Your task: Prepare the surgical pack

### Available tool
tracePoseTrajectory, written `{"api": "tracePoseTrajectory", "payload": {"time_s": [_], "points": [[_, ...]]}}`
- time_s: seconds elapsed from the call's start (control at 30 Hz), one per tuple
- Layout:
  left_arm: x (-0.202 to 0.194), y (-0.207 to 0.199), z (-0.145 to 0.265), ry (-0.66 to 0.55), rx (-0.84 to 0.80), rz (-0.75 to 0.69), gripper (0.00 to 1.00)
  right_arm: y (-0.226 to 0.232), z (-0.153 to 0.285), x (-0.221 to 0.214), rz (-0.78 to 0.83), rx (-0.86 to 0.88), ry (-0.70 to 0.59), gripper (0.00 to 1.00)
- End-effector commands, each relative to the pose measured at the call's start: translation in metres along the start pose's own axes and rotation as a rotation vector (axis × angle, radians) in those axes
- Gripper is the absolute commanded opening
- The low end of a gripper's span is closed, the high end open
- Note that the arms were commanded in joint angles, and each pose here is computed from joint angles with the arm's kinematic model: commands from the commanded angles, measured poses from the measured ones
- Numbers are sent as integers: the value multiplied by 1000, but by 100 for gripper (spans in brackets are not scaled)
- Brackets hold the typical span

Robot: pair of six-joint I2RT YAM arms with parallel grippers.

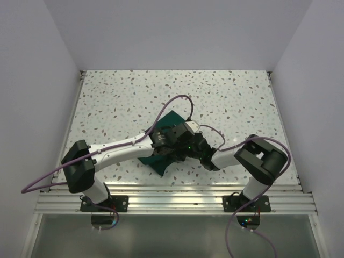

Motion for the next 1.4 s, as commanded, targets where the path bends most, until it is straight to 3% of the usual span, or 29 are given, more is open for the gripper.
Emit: {"api": "tracePoseTrajectory", "payload": {"time_s": [0.0,0.23,0.77,1.37], "points": [[36,-6,13,-129,-47,70,0,42,-20,8,20,152,-26,0],[37,-5,14,-134,-41,71,0,34,23,11,108,-3,-74,1],[36,-7,10,-132,-45,66,0,-1,86,28,50,-175,-204,2],[35,-9,11,-134,-67,62,0,6,65,39,31,-89,-221,0]]}}
Point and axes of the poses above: each gripper's point midway between its finger pads, its own z axis back along the fingers, its own y axis along the line the jaws close on, x = y × z, the point moved 3 cm from there along z, back along the fingers, and after that the axes turned 3 degrees about -z, right-handed, at the moved point
